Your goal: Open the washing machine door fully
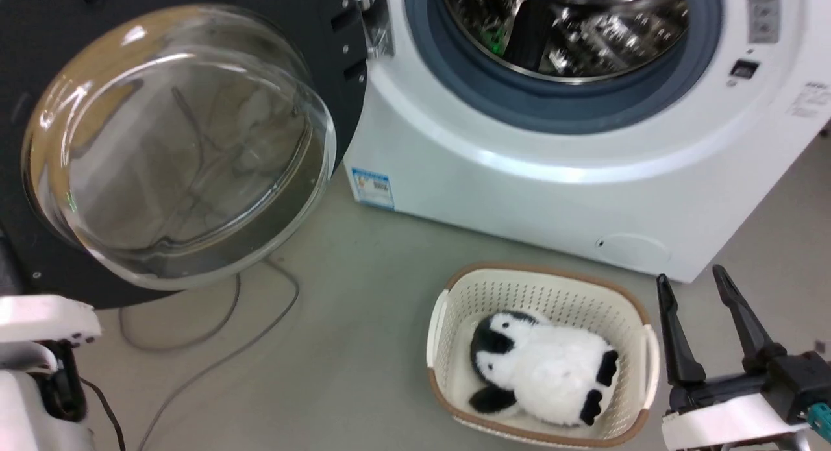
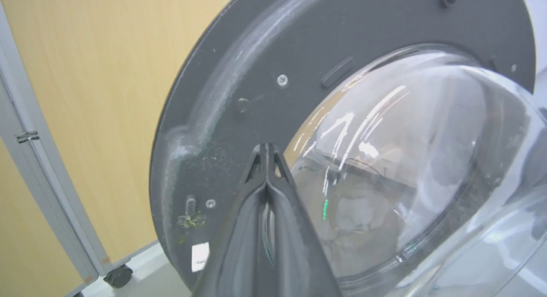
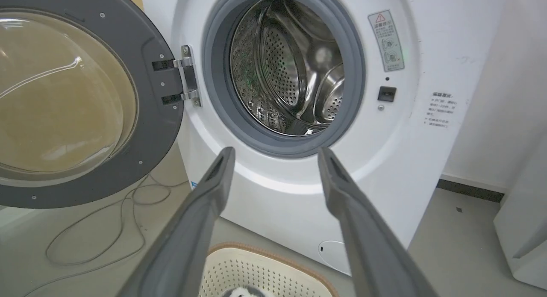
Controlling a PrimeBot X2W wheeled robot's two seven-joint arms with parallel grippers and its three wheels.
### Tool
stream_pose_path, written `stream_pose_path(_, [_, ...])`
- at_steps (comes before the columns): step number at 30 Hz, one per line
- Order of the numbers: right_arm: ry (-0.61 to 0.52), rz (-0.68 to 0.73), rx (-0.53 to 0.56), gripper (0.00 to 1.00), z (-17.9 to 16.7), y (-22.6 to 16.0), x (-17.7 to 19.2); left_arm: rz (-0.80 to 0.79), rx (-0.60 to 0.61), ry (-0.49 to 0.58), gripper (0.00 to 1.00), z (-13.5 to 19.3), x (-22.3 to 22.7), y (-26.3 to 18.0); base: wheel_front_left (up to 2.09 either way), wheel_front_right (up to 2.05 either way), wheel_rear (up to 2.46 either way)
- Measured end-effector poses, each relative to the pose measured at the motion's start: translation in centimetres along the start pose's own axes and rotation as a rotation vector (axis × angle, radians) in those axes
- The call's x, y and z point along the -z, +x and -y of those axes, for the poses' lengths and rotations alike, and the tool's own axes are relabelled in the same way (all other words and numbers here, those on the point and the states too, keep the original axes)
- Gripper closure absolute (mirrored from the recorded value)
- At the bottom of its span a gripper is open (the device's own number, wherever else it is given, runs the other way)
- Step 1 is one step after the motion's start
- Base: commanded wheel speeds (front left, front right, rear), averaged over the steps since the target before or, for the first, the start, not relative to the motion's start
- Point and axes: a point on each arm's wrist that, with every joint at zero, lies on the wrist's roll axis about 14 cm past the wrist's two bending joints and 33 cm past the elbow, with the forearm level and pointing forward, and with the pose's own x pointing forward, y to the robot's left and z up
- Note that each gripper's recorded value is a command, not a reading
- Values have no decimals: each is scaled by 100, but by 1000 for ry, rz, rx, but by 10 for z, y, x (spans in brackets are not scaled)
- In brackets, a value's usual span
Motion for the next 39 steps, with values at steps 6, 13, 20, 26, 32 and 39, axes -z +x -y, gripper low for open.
stream_pose_path(6, [-21, 51, 39, 0, 9, -15, -24, 53, 113, -25, 100, 35, -14, -21, 0, 0, 0])
stream_pose_path(13, [-10, 92, 104, 0, 24, -39, -44, 57, 276, -80, 100, 89, -14, -54, 0, 0, 0])
stream_pose_path(20, [-19, 103, 159, 0, 38, -57, -51, 15, 417, -115, 95, 134, -2, -80, 0, 0, 0])
stream_pose_path(26, [-27, 100, 214, 0, 51, -75, -53, -20, 519, -137, 0, 167, 6, -99, 0, 0, 0])
stream_pose_path(32, [-28, 98, 254, 0, 61, -88, -53, -42, 585, -148, 0, 192, 11, -112, 0, 0, 0])
stream_pose_path(39, [-31, 86, 293, 0, 69, -101, -51, -87, 632, -173, 0, 210, 21, -124, 0, 0, 0])
